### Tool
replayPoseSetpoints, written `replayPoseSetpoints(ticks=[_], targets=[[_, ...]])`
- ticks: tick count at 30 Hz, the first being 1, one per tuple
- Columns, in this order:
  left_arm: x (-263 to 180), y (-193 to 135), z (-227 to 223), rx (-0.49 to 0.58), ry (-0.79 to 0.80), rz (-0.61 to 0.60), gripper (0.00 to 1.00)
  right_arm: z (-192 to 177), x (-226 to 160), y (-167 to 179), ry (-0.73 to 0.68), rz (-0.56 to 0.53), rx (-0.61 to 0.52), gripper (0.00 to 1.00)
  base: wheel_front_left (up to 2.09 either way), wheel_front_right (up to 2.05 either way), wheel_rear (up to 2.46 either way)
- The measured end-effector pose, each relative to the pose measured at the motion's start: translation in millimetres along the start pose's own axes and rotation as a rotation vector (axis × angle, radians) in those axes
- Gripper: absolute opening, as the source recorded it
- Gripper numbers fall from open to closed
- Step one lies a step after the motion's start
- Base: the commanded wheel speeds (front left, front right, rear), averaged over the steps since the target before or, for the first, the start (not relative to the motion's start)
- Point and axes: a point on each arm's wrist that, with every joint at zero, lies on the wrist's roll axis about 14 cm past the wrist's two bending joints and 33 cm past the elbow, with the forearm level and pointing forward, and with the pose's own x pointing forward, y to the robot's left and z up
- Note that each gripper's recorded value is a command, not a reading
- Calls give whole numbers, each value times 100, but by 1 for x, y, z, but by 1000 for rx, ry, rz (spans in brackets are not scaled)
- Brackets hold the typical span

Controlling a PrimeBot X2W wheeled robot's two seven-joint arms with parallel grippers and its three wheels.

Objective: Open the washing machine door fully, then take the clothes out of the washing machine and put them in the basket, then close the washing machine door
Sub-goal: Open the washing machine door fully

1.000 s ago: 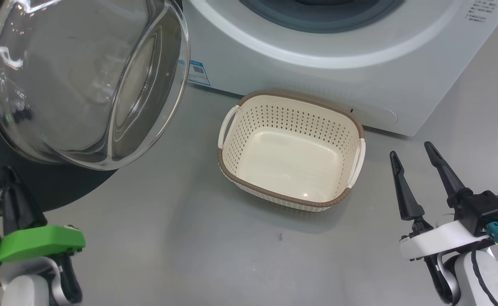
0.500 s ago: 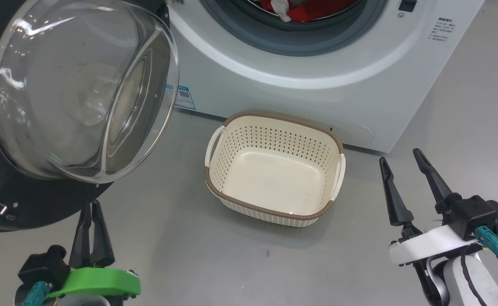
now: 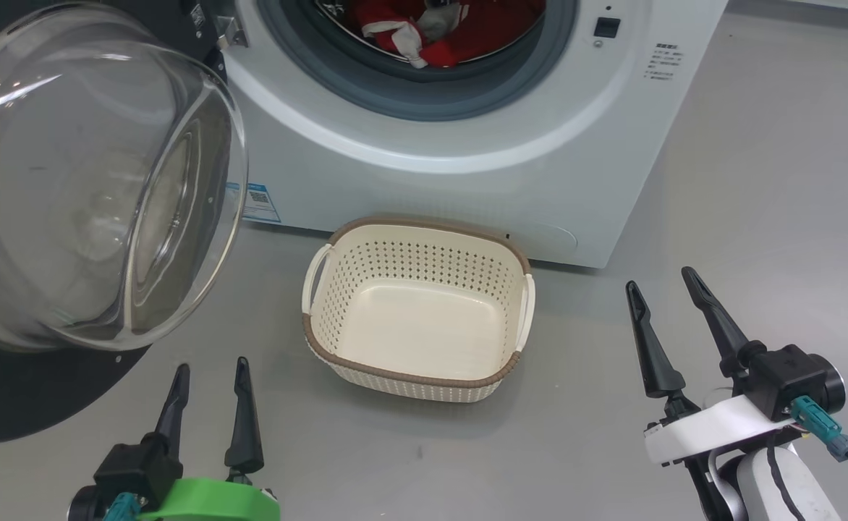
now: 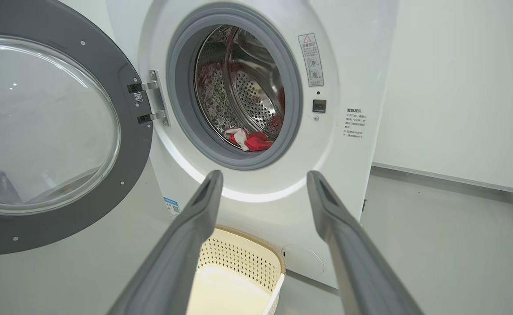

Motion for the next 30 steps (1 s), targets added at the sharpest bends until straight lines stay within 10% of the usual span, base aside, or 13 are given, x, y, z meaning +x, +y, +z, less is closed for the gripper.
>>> replayPoseSetpoints(ticks=[30], targets=[[9, -71, -31, 34, 87, -238, 100, 16, -77, -58, -19, -261, -31, 100, 0, 0, 0]])
